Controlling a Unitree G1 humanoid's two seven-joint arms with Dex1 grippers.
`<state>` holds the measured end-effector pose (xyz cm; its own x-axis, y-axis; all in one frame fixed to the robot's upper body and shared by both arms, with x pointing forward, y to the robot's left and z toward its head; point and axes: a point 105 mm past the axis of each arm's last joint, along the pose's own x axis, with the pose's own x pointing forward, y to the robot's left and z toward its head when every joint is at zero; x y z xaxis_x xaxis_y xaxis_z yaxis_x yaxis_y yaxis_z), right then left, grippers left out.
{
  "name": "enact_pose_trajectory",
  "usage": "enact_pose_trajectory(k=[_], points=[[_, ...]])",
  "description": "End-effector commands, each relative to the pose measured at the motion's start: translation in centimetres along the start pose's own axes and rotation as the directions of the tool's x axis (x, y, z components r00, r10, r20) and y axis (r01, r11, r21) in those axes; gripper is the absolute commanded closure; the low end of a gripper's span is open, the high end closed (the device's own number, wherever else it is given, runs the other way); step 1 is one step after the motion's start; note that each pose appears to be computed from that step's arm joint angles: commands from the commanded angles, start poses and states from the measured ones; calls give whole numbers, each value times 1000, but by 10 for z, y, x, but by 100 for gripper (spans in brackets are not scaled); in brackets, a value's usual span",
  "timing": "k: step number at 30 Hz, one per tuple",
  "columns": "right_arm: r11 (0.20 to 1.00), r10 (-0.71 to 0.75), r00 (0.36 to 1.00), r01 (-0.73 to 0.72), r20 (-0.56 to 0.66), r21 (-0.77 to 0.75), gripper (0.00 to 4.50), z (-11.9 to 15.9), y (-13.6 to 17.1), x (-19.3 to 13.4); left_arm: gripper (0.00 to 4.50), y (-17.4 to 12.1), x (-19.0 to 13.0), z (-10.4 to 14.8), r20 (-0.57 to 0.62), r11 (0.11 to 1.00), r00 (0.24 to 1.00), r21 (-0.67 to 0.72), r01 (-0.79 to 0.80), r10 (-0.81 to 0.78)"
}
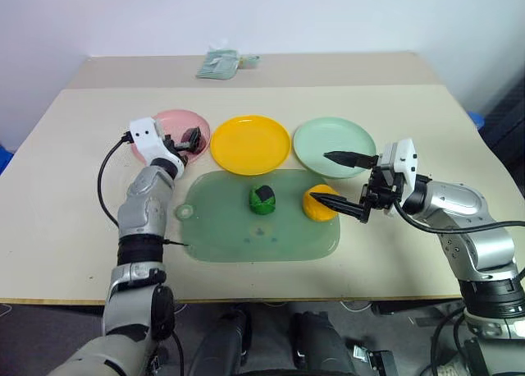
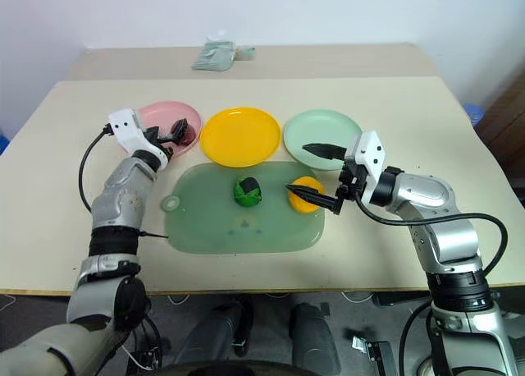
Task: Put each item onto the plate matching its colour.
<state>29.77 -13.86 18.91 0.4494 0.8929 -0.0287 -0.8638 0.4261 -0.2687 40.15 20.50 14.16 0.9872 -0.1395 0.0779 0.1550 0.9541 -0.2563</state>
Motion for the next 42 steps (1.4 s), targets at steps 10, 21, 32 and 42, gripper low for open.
enact_pose_trajectory(k=[10, 21, 32, 42], points=[[1000, 22, 998, -21, 60, -13, 0, 4, 6, 14, 4, -39, -100, 1, -125, 780, 799, 176, 601, -588], [999, 34, 999, -35, -18, -34, 0, -8, 13, 65, 4, -21, -152, 10, -245, 582, 611, 186, 792, -753], [989, 118, 970, -134, -215, -60, 0, -29, 28, 96, 4, -17, -163, 6, -276, 546, 575, 181, 818, -770], [981, 157, 945, -183, -286, -65, 0, -41, 34, 110, 4, -17, -174, 3, -295, 540, 566, 173, 824, -770]])
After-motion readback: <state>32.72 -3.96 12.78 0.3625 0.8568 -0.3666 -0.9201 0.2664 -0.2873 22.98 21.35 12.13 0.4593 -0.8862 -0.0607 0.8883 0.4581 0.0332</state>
